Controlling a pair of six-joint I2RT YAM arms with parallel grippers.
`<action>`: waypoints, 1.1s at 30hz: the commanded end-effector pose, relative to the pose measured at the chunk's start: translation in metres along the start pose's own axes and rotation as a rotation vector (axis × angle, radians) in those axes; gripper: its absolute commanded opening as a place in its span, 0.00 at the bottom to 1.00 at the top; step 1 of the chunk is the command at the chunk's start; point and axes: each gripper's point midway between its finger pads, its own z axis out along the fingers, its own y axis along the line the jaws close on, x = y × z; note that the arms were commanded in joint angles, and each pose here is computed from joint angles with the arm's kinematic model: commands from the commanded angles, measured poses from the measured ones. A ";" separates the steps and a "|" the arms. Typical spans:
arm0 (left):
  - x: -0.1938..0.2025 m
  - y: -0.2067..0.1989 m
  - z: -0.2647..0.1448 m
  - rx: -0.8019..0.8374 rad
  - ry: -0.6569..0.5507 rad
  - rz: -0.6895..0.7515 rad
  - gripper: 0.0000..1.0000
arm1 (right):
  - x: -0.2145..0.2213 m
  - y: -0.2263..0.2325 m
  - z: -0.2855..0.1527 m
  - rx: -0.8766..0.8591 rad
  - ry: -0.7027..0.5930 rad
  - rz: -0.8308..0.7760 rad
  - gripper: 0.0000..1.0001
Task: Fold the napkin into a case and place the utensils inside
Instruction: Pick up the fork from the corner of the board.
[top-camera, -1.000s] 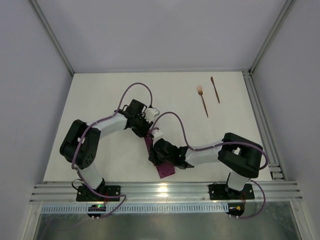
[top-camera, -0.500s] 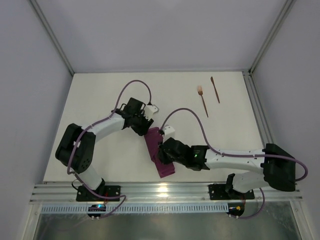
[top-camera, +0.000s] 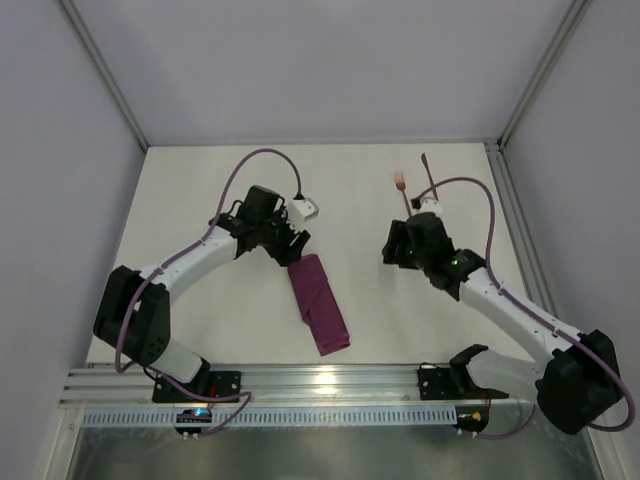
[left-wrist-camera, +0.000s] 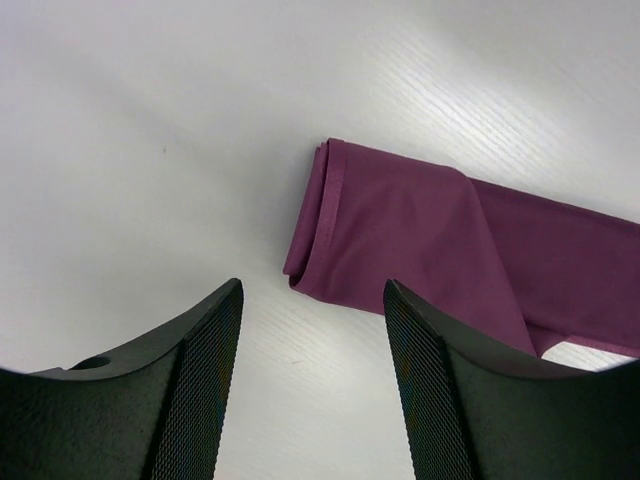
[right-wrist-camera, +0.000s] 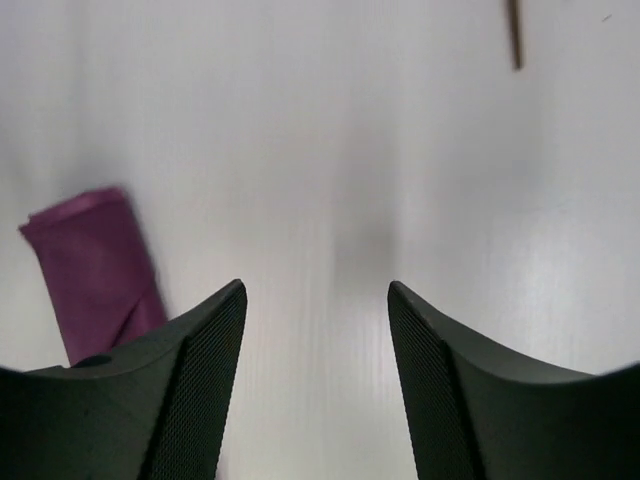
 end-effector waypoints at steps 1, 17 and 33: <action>-0.027 0.002 -0.020 -0.010 -0.049 0.033 0.61 | -0.054 -0.040 0.024 0.077 0.020 -0.067 0.65; -0.024 0.018 -0.040 -0.094 0.012 0.028 0.65 | -0.100 -0.116 0.209 0.249 0.344 -0.108 0.61; -0.025 -0.019 -0.065 0.091 0.035 0.060 0.63 | -0.118 -0.050 0.146 0.000 0.159 -0.242 0.04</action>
